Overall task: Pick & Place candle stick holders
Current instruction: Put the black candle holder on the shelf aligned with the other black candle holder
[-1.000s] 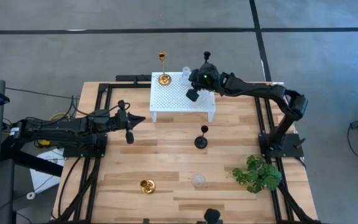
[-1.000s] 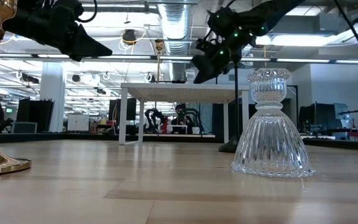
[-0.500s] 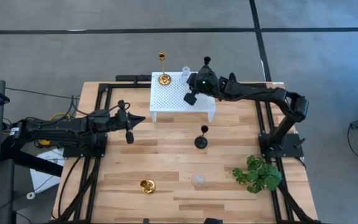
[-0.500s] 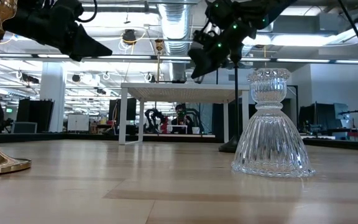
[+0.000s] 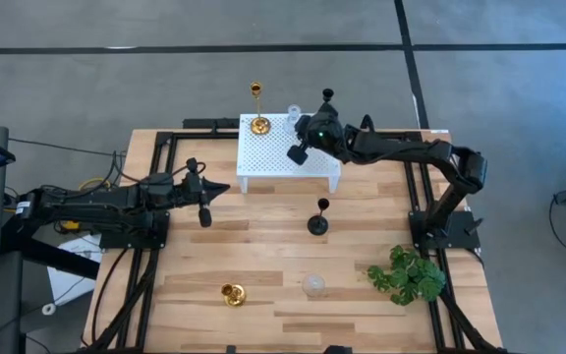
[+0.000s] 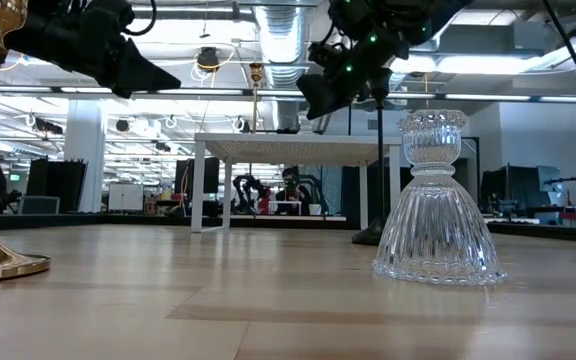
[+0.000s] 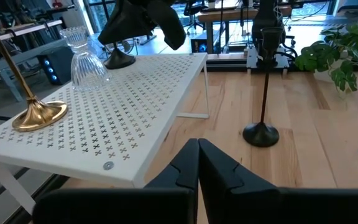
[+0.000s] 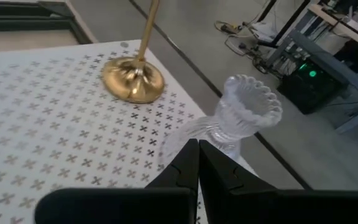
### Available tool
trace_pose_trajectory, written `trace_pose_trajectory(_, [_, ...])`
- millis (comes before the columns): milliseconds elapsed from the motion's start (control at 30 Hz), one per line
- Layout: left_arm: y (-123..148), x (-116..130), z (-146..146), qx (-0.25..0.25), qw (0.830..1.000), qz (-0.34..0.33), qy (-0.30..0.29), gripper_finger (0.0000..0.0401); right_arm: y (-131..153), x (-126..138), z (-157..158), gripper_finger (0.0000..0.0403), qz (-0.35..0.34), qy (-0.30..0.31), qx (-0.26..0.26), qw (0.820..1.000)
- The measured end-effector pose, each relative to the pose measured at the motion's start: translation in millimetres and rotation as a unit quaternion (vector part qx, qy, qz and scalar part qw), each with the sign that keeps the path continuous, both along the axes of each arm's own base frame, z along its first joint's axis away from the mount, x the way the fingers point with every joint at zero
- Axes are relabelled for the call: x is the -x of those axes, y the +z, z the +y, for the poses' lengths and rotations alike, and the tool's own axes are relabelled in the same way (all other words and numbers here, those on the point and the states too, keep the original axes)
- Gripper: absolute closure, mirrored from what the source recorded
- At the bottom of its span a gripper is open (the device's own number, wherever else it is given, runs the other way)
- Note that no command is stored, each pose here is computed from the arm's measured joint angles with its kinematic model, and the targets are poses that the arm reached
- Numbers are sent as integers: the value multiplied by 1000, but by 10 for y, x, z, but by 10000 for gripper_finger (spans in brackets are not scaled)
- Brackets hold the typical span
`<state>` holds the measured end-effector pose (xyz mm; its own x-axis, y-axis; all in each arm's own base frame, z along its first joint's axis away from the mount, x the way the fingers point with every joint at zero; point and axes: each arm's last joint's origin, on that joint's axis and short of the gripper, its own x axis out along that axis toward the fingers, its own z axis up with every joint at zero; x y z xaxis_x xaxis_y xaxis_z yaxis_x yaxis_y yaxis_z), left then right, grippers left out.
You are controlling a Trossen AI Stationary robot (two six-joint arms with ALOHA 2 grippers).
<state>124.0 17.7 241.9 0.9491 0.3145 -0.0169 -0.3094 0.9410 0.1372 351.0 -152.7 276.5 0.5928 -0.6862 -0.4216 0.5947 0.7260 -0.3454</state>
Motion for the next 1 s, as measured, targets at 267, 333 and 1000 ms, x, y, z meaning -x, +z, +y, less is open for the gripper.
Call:
trace_pose_trajectory(267, [2,0,0,0,1000,-1,0,394,29,12,-86,403,-22,23,-6,999])
trace_pose_trajectory(333, [4,0,0,0,1000,-2,0,394,39,12,-104,403,-32,36,-11,999])
trace_pose_trajectory(1000, [3,0,0,0,1000,-1,0,393,-81,8,96,403,34,42,-41,998])
